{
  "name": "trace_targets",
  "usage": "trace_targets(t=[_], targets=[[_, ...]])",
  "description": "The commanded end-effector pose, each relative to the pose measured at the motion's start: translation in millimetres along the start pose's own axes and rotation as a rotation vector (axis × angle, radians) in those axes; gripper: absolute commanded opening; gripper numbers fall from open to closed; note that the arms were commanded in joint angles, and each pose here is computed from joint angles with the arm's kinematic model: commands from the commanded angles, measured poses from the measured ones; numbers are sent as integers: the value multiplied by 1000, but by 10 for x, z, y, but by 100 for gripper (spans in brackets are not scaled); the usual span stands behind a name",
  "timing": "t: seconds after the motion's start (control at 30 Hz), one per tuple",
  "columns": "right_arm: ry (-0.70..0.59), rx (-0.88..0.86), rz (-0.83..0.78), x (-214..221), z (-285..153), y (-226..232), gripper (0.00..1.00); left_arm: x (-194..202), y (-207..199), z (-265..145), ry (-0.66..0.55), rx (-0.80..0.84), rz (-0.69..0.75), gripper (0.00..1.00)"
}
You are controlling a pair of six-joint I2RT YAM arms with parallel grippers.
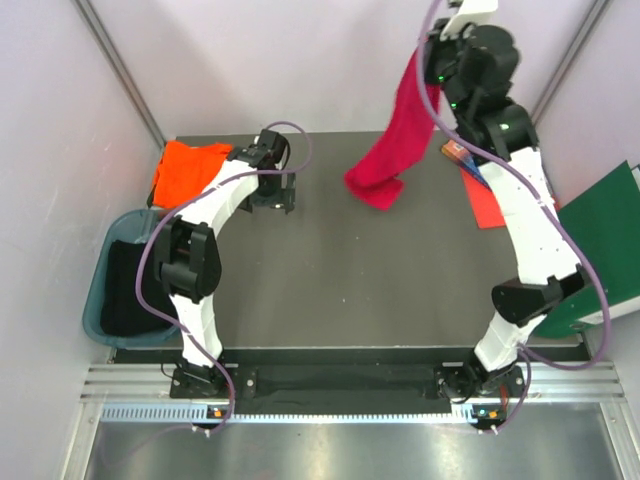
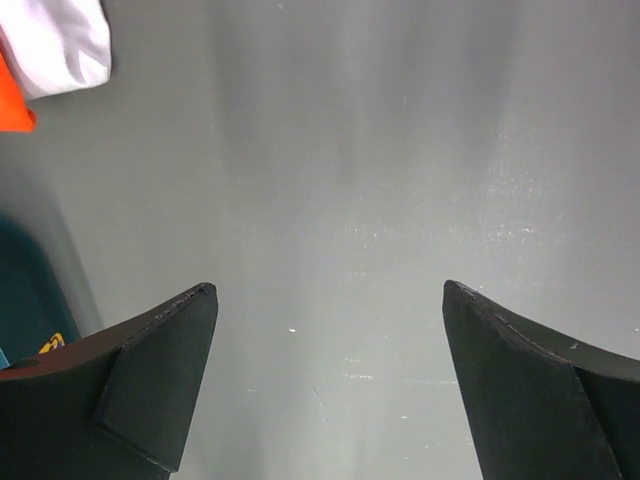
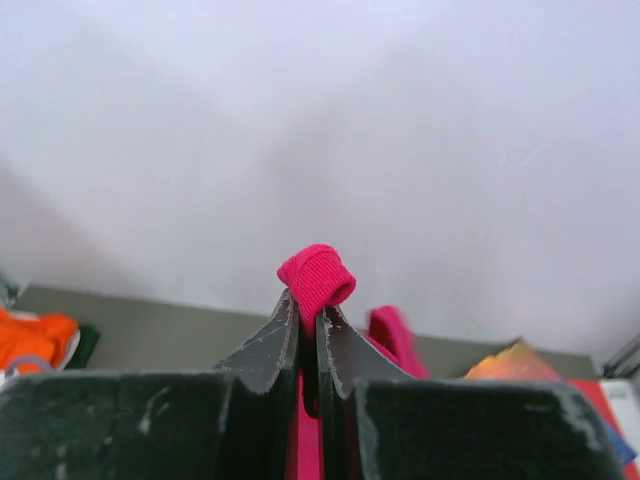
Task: Fold and stack the t-shirts
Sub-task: Flatten out the tshirt
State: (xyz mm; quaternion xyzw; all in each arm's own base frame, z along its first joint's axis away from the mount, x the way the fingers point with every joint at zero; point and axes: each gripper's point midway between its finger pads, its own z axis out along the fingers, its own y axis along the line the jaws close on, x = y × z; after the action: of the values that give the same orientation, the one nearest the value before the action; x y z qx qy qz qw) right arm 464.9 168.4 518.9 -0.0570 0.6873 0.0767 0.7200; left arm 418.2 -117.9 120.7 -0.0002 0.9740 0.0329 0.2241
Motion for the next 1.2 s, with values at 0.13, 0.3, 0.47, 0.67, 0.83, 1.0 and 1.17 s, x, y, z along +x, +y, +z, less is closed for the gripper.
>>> trace_targets(t=[0.13, 0.3, 0.47, 0.67, 0.83, 1.0, 1.17], targets=[[-47, -220, -54, -301, -347, 533, 0, -57, 177, -110, -46, -85, -78, 99], [284, -568, -103, 836, -509, 1637, 0, -135, 343, -229, -85, -118, -151, 99], [392, -808, -138, 1280, -932, 2466, 1, -189, 552, -291, -108, -151, -206, 99], [682, -1010, -83, 2134, -1228, 2815, 1, -171, 873, -414, -123, -242, -303, 99], [871, -1090, -58, 2619, -1419, 2909, 49, -202, 879, -499, -158, -211, -337, 99], [694, -911, 32, 2278, -1065, 2451, 87, -8, 752, -502, -112, -136, -346, 99], [711, -610, 130, 2440, -743, 1525, 95, -17, 508, -719, -215, 69, -285, 99]])
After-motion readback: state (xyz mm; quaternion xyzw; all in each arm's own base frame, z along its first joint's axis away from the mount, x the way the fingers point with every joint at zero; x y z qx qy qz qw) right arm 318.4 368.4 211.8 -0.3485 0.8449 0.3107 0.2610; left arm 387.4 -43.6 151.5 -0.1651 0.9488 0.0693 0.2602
